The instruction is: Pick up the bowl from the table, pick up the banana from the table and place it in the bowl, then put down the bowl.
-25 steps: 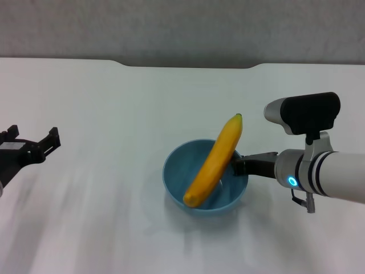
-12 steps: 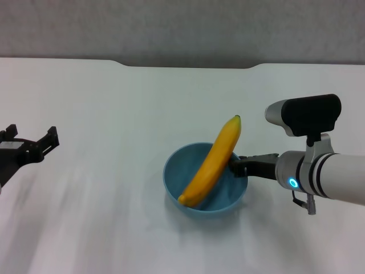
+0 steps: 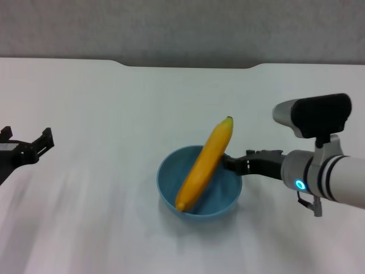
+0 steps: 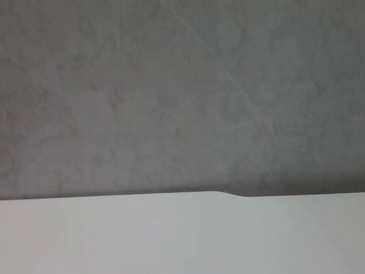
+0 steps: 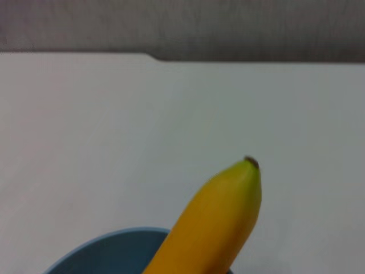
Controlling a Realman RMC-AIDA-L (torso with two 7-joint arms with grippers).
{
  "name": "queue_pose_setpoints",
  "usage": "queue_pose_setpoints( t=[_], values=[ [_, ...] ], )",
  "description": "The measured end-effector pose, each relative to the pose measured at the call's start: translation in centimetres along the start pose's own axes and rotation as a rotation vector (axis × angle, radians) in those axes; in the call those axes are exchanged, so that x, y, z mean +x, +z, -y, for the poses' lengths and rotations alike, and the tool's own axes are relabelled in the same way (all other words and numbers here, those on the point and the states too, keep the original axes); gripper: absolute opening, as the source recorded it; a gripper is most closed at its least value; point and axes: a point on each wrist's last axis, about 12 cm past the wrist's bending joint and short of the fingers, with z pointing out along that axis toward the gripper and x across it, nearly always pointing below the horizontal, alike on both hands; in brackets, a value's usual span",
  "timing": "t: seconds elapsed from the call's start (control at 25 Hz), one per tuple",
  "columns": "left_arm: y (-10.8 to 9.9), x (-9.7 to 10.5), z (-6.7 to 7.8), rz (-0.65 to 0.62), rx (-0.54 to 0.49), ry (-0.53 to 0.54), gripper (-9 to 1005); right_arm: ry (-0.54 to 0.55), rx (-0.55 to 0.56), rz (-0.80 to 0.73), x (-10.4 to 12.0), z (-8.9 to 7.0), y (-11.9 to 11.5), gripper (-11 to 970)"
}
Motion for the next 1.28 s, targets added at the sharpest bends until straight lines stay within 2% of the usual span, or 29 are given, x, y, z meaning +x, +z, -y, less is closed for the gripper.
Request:
queue_pose_setpoints(
  t=[0.04, 0.16, 0.44, 0.8, 0.96, 1.28],
  values=[
    [0.0, 0.0, -0.1, 0.001, 0.001, -0.003, 894, -0.001, 0.0, 0.01, 0.0, 0.0, -0.3, 456],
    [-0.1, -0.1, -0.2, 0.008, 0.006, -0.022, 894, 0.0, 0.001, 0.022, -0.1, 0.0, -0.7, 697],
    [-0.3, 0.1, -1.0, 0.022, 0.036, -0.056, 894, -0.064, 0.05, 0.049, 0.1, 0.8, -1.8, 724],
    [-0.7, 1.2, -2.1, 0.053, 0.093, -0.073, 894, -0.07, 0.12, 0.241, 0.5, 2.5, -4.3, 724],
    [-1.3, 2.0, -2.5, 0.123, 0.126, -0.072, 894, -0.124, 0.166, 0.324, 1.0, 3.2, -5.2, 725],
    [-2.3, 4.3, -3.1, 0.285, 0.151, -0.084, 893, -0.127, 0.215, 0.46, 3.1, 4.9, -5.7, 725]
  ],
)
